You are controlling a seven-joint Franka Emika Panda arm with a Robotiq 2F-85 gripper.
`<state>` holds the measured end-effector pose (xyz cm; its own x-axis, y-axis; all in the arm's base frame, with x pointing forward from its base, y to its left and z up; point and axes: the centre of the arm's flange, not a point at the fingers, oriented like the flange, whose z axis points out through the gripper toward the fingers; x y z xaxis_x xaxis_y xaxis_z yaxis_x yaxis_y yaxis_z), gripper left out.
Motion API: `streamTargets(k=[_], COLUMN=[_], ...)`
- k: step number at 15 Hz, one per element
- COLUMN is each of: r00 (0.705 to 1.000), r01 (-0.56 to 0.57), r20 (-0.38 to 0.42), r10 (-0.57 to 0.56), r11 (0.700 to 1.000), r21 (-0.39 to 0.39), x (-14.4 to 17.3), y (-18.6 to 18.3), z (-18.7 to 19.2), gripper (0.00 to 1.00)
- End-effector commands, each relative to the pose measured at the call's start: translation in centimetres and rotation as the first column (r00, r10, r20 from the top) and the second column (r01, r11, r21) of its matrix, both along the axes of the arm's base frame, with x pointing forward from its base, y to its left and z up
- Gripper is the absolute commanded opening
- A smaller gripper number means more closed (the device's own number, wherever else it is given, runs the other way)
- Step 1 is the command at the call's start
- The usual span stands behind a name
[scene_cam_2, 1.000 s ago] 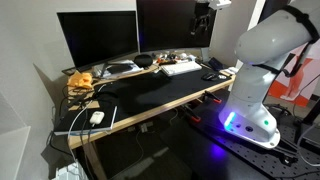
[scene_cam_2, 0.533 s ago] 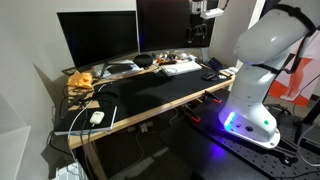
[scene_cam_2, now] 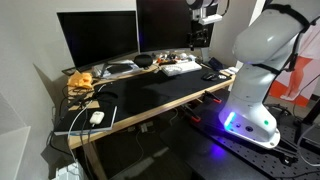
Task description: Move the mouse to the left on the desk
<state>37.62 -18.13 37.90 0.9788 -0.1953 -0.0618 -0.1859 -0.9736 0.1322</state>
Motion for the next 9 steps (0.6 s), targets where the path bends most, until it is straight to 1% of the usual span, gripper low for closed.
streamTargets(k=[1,4,6,9], r00=[1.0,0.999,0.996,0.979], r01=[0.026,-0.004,-0.053,-0.174], r20=[-0.018,-0.044,-0.066,-0.099], r10=[-0.026,0.003,0.053,0.176], r11=[1.0,1.0,0.999,0.984], r21=[-0.012,-0.019,-0.011,0.022], x=[-0.3,-1.5,-2.3,-3.2], y=[-2.8,-5.1,-6.4,-7.6], z=[0.1,-0.7,-1.3,-2.3], gripper=[1.0,1.0,1.0,1.0])
